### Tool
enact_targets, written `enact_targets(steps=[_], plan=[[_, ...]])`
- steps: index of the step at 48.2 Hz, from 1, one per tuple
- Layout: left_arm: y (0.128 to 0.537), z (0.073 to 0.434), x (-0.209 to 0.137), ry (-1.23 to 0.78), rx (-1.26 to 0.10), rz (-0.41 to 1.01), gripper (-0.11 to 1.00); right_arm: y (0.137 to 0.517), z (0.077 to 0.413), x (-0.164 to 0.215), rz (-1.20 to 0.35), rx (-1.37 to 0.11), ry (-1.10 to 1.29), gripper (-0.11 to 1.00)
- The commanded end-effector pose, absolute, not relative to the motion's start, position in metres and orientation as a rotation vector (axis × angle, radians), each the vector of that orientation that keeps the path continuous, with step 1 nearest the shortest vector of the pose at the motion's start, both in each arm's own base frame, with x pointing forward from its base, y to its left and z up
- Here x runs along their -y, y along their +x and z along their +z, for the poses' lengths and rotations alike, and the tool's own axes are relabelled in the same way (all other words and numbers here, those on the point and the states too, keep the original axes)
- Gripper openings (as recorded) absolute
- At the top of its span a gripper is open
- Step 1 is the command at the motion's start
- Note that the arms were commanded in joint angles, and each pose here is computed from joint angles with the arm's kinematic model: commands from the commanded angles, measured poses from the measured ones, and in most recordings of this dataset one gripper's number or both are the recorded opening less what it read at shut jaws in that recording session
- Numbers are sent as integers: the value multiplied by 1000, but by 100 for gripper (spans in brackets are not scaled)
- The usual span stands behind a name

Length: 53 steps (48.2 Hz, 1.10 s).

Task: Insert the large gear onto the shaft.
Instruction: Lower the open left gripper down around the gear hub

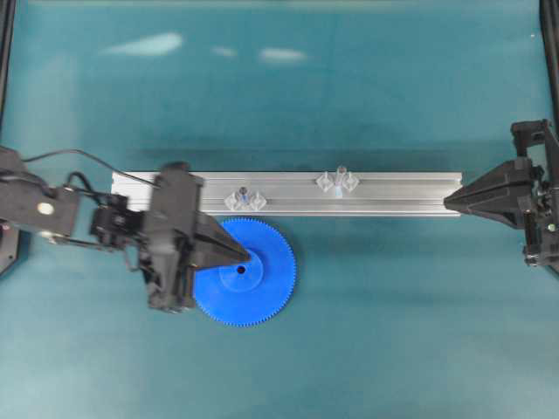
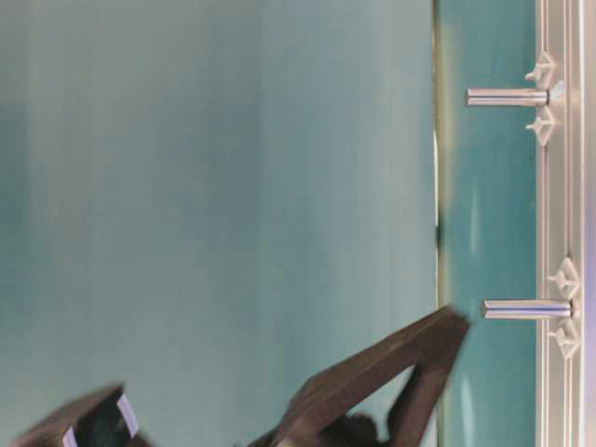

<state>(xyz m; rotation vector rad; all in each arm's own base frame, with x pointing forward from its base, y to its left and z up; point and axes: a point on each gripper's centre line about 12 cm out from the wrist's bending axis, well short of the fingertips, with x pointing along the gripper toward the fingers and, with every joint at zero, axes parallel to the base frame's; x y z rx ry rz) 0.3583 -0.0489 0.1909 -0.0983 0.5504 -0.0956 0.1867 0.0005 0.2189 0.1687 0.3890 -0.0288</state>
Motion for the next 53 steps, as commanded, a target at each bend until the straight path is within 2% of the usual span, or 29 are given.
enact_targets(steps=[1,9,24,53], plan=[[369,197,53,-92,-558,-103,0,187,222,1,-39,-376,178,5],[377,189,54,-85,-643,-94,0,184,220,3,-49,-390,180,5],[383,187,55,-80,-718,-85,0,176,216,3,-51,-412,182,5],[397,168,56,-44,-1026,-53,0,171,208,3,-54,-444,183,5]])
